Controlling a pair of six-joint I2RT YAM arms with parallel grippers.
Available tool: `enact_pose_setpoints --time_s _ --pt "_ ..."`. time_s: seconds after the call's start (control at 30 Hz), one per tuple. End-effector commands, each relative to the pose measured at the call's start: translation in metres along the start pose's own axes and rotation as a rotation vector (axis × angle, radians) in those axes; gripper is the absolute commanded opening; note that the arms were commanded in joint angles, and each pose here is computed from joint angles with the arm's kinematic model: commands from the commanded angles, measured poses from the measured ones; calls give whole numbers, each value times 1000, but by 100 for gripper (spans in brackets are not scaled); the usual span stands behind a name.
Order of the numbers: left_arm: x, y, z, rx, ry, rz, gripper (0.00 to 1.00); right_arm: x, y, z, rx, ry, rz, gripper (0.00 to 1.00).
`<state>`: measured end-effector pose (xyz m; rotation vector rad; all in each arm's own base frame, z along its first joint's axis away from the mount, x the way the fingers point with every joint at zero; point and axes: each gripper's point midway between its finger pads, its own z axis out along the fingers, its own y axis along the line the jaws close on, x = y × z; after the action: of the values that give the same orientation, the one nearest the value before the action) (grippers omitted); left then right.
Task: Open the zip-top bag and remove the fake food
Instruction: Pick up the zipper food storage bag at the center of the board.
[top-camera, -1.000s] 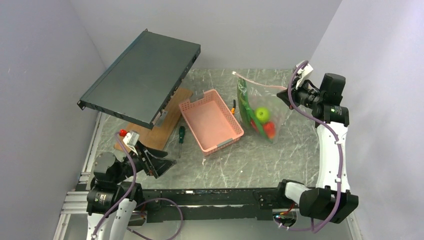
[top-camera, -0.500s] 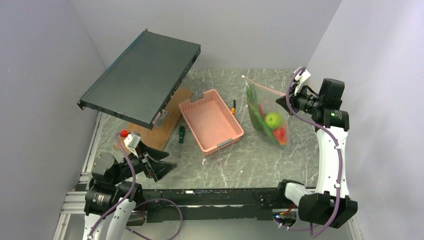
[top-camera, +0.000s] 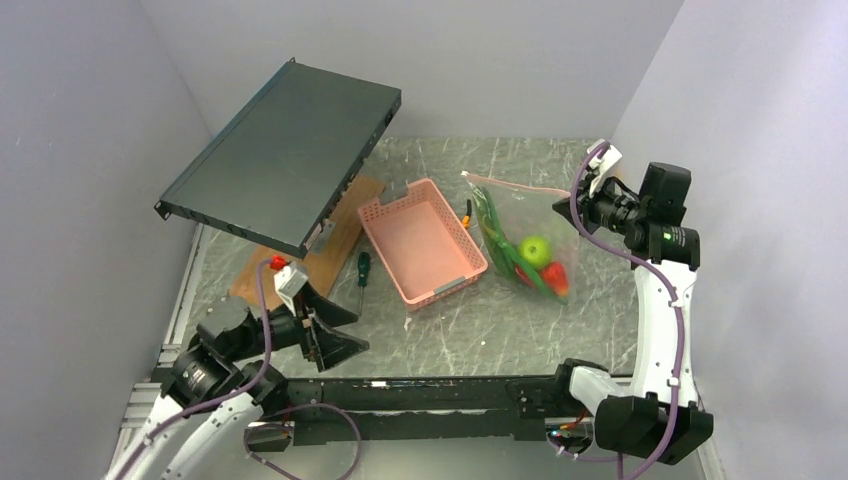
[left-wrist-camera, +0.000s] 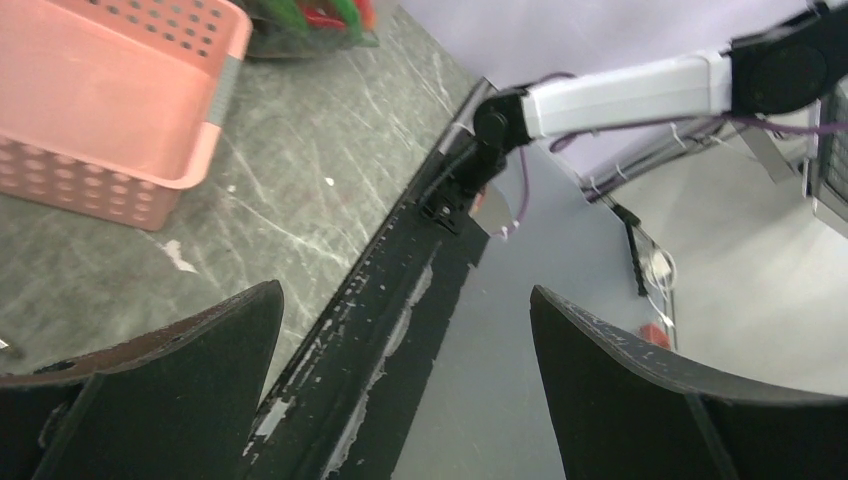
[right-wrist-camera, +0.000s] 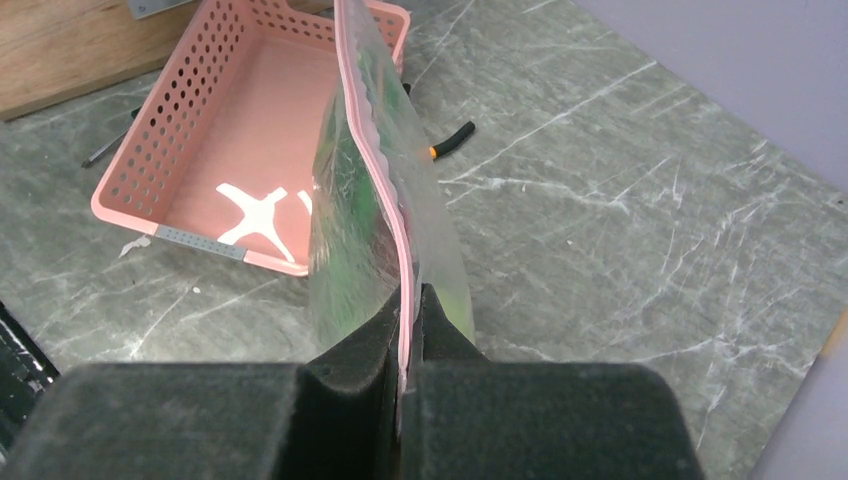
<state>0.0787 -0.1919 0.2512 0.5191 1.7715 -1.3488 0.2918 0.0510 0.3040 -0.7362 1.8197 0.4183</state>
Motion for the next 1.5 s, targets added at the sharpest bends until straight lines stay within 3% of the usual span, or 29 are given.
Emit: enact_pose_setpoints --time_s 0.0,0.1,0.23,0.3,0.4,0.5,0.57,0.67,0.97,1.23,1.47 --pt "-10 -9 21 -4 -15 39 99 -13 1 -4 -5 -50 -71 0" --pt "5 -31 43 -17 81 119 99 -11 2 -5 -2 -43 -78 0" --pt "29 -71 88 -114 264 372 99 -2 12 -7 -45 -25 -113 0" --pt "21 -79 110 -158 294 453 99 3 25 -9 -102 -23 -141 0" --pt "0 -80 141 -152 256 555 99 6 40 -15 -160 -21 -197 0" --pt "-21 -65 164 -48 180 497 99 1 41 -23 -144 -7 -261 0" --pt "-47 -60 176 36 34 496 99 -1 44 -28 -142 5 -300 0" --pt "-63 -49 186 82 -73 572 99 -3 47 -35 -149 17 -342 0" --pt "-69 5 231 16 -100 770 99 -18 64 -51 -196 15 -425 0" --pt "-81 26 217 -53 -77 945 99 2 72 -51 -255 57 -467 0" --pt "-96 33 204 -74 -41 1070 97 8 88 -49 -351 16 -467 0"
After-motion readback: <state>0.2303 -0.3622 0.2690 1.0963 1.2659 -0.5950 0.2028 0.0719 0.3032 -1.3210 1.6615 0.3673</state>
